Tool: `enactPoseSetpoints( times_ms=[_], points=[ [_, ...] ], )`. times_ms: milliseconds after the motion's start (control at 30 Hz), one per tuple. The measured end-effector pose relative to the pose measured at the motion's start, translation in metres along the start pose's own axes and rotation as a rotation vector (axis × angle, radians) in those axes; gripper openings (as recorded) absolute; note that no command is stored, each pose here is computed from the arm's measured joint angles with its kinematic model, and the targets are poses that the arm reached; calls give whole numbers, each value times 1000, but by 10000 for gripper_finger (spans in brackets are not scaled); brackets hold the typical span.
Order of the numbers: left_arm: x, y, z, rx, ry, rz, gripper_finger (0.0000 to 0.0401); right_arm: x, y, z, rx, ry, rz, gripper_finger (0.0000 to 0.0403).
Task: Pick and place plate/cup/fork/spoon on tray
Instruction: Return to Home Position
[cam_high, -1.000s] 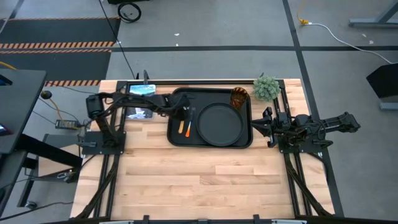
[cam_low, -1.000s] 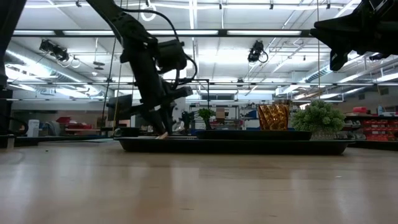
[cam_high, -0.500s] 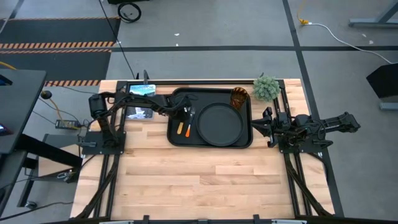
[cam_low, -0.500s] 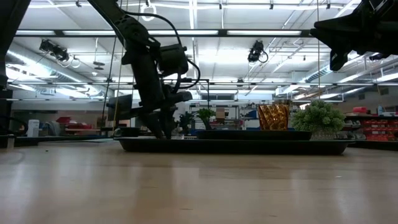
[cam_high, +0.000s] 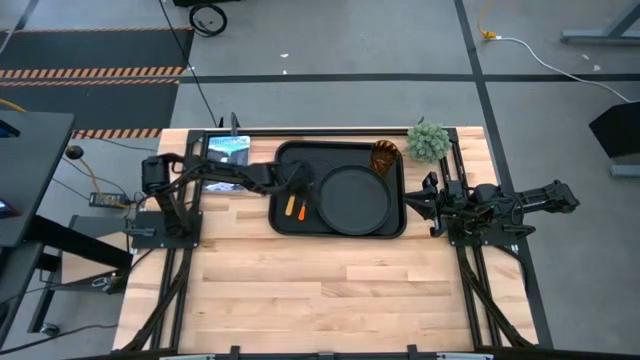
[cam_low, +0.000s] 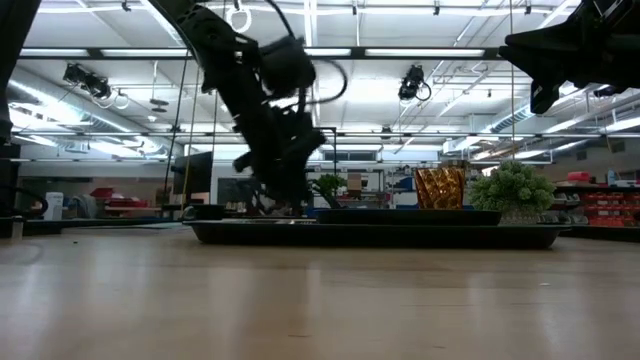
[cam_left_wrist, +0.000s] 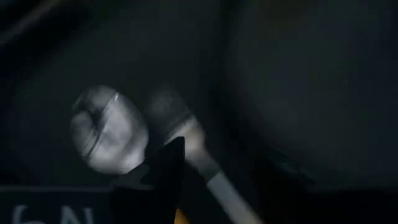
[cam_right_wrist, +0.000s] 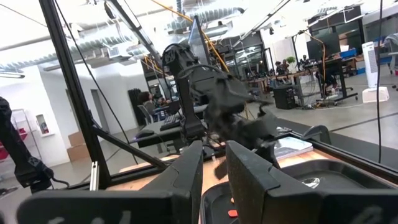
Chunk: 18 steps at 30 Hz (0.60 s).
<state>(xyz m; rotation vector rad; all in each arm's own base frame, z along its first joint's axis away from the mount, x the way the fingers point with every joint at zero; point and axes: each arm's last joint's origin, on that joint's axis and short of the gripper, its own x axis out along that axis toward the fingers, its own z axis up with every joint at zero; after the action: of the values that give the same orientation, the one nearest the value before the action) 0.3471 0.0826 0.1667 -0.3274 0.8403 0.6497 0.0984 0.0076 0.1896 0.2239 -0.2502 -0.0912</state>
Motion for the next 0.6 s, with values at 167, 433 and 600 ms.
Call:
enactPoseSetpoints(
  times_ms=[167, 433, 600],
  points=[
    [-14, -39, 12, 158, -259, -155, 172, 0, 0, 0, 0, 1, 0, 78],
    [-34, -68, 24, 282, -526, -228, 172, 0, 0, 0, 0, 1, 0, 78],
    [-47, -75, 37, 296, -707, -270, 172, 0, 0, 0, 0, 0, 0, 78]
  ],
)
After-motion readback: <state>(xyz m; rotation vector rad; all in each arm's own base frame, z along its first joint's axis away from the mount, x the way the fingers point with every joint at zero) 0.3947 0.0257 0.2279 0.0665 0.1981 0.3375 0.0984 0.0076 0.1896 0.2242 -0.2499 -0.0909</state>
